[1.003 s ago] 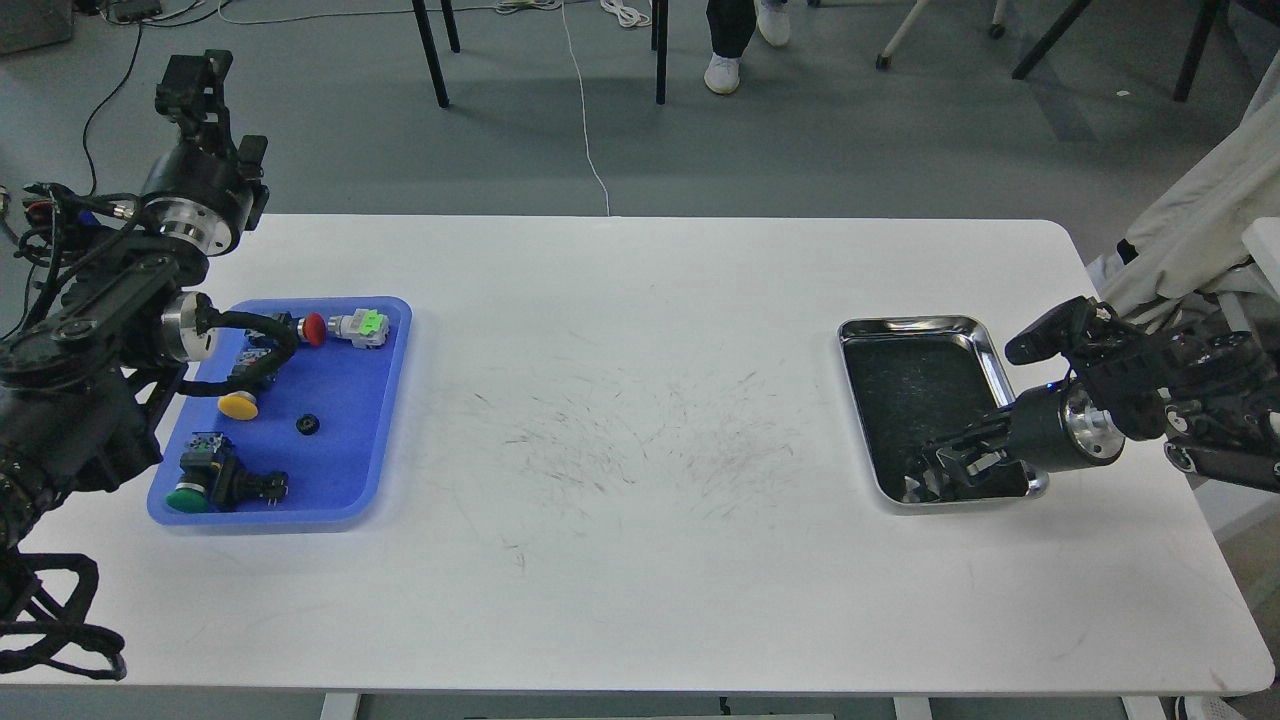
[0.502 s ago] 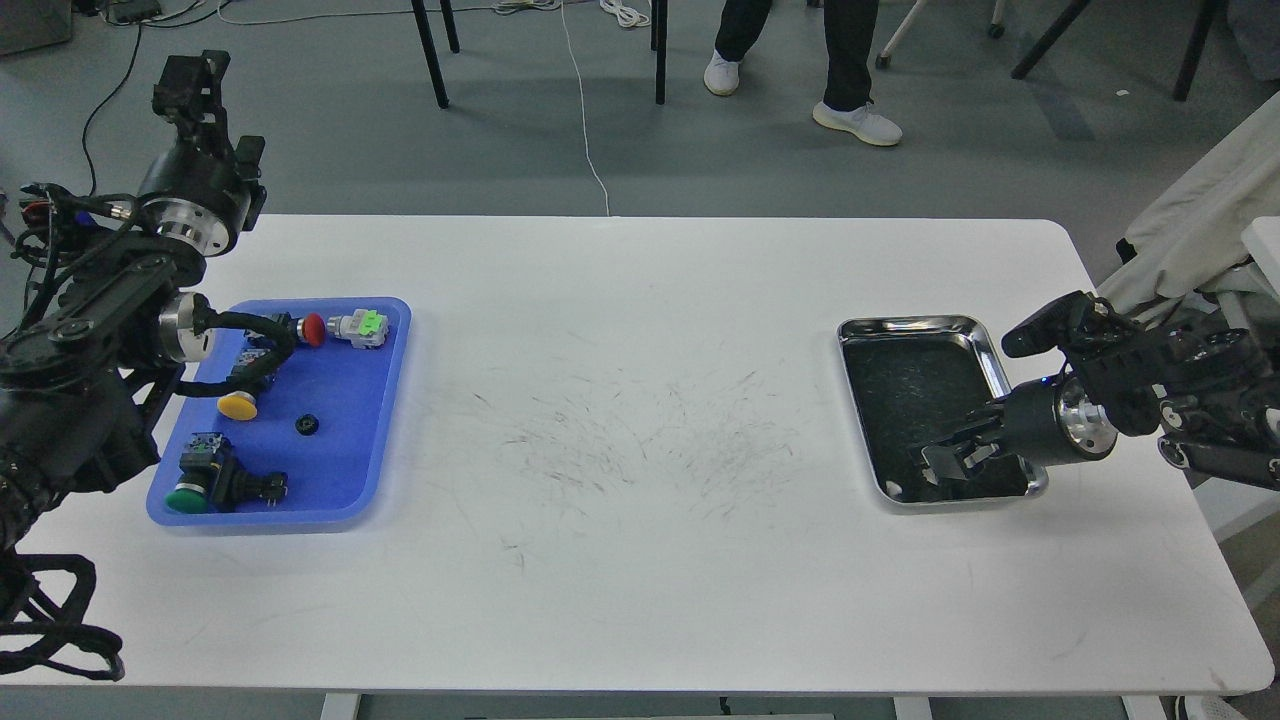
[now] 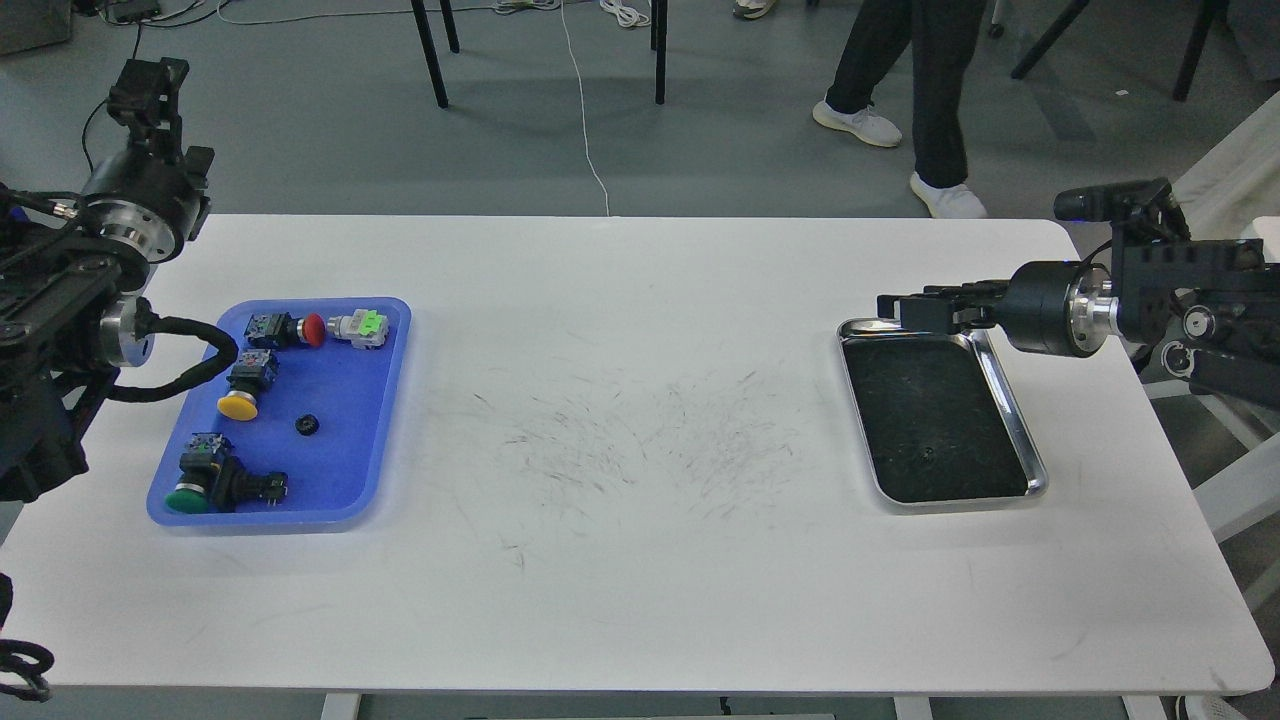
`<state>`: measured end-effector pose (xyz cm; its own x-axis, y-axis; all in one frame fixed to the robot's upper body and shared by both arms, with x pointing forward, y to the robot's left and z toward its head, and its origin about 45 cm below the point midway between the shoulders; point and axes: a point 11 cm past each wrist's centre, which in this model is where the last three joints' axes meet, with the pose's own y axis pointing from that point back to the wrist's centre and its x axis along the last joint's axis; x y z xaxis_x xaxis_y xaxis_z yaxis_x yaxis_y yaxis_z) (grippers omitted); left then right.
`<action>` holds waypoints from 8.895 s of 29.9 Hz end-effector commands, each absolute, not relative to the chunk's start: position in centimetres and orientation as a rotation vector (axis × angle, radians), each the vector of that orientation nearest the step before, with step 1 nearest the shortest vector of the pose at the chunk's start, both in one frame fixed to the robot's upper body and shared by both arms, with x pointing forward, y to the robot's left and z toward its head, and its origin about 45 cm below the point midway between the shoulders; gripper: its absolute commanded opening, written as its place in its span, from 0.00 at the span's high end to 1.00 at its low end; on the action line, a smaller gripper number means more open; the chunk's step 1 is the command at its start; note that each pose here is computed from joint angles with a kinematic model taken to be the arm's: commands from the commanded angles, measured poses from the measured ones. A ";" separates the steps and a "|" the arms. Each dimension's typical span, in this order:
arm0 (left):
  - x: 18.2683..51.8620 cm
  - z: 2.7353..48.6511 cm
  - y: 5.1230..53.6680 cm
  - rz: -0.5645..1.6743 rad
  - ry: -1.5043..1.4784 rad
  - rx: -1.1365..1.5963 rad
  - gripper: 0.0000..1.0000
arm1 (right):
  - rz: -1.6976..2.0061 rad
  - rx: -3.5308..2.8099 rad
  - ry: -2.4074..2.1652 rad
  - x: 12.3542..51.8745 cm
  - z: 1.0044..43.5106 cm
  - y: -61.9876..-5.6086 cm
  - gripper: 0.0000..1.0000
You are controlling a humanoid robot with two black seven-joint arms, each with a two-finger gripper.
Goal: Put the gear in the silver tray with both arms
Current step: 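Raise and retract the right arm away from the silver tray, then move the left gripper down into the blue tray toward a black gear, then close the left gripper on the black gear in the blue tray, then lift the gear and extend the left arm toward the silver tray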
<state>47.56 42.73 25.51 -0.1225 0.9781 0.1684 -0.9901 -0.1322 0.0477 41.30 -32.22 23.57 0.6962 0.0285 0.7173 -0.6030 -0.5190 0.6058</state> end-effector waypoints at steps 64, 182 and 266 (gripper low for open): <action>37.0 27.3 36.2 1.623 0.096 0.075 0.02 | 0.327 2.433 -1.615 44.6 27.7 -32.1 0.07; 34.5 10.7 42.5 0.254 -0.972 1.276 0.46 | 0.316 2.439 -1.585 44.4 26.5 -31.0 0.07; 38.7 18.2 13.6 0.126 -1.012 0.641 0.91 | 0.318 2.428 -1.764 46.1 27.5 -30.7 0.07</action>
